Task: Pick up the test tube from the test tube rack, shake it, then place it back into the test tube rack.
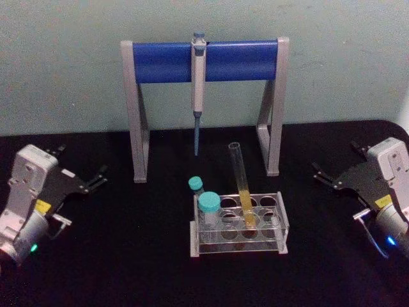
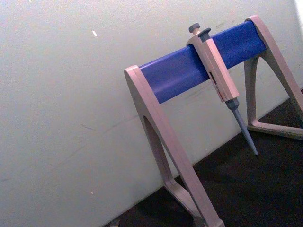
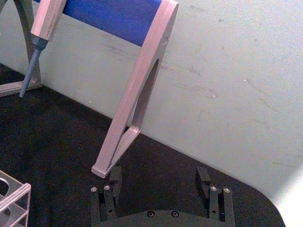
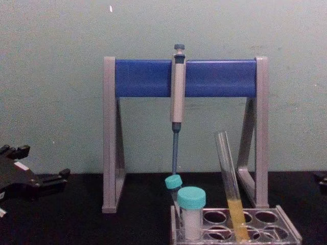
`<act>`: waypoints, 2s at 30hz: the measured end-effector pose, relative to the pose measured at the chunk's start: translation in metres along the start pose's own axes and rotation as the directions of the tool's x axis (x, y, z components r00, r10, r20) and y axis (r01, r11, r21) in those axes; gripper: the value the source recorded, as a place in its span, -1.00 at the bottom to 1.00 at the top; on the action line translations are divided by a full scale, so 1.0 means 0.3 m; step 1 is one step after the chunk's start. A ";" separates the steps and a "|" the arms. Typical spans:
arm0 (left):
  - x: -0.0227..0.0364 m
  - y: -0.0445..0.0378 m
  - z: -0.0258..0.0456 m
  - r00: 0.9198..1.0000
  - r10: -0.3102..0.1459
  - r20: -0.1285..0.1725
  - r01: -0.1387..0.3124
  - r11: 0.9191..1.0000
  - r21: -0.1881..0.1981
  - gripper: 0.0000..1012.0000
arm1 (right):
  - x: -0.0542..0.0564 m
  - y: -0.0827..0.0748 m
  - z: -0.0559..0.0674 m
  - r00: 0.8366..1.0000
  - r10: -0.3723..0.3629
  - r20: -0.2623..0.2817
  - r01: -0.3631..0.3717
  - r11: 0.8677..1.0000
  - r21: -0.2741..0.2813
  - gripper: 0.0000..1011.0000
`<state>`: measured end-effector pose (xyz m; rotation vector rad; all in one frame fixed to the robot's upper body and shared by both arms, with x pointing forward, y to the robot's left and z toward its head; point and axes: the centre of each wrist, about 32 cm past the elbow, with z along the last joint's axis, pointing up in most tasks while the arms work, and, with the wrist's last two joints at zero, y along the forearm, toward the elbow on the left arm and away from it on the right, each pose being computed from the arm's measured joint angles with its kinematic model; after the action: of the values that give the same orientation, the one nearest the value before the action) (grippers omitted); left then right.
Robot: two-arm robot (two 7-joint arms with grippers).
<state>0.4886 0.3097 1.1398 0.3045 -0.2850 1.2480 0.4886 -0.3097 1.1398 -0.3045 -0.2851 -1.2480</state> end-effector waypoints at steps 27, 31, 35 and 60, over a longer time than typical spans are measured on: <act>0.000 0.000 0.000 1.000 0.000 0.000 0.000 1.000 0.000 0.98 | 0.000 0.000 0.000 1.000 0.000 0.000 0.000 1.000 0.000 0.98; 0.000 0.000 0.000 1.000 0.000 0.000 0.000 1.000 0.000 0.98 | 0.000 0.000 0.000 1.000 0.000 0.000 0.000 1.000 0.000 0.98; 0.000 0.000 0.000 1.000 0.000 0.000 0.000 1.000 0.000 0.98 | 0.000 0.000 0.000 1.000 0.000 0.000 0.000 1.000 0.000 0.98; 0.000 0.000 0.000 1.000 0.000 0.000 0.000 1.000 0.000 0.98 | 0.013 -0.003 0.022 0.997 0.022 -0.073 -0.015 0.995 0.096 0.98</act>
<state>0.4886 0.3097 1.1398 0.3045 -0.2850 1.2480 0.4886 -0.3109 1.1475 -0.1776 -0.2769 -1.2204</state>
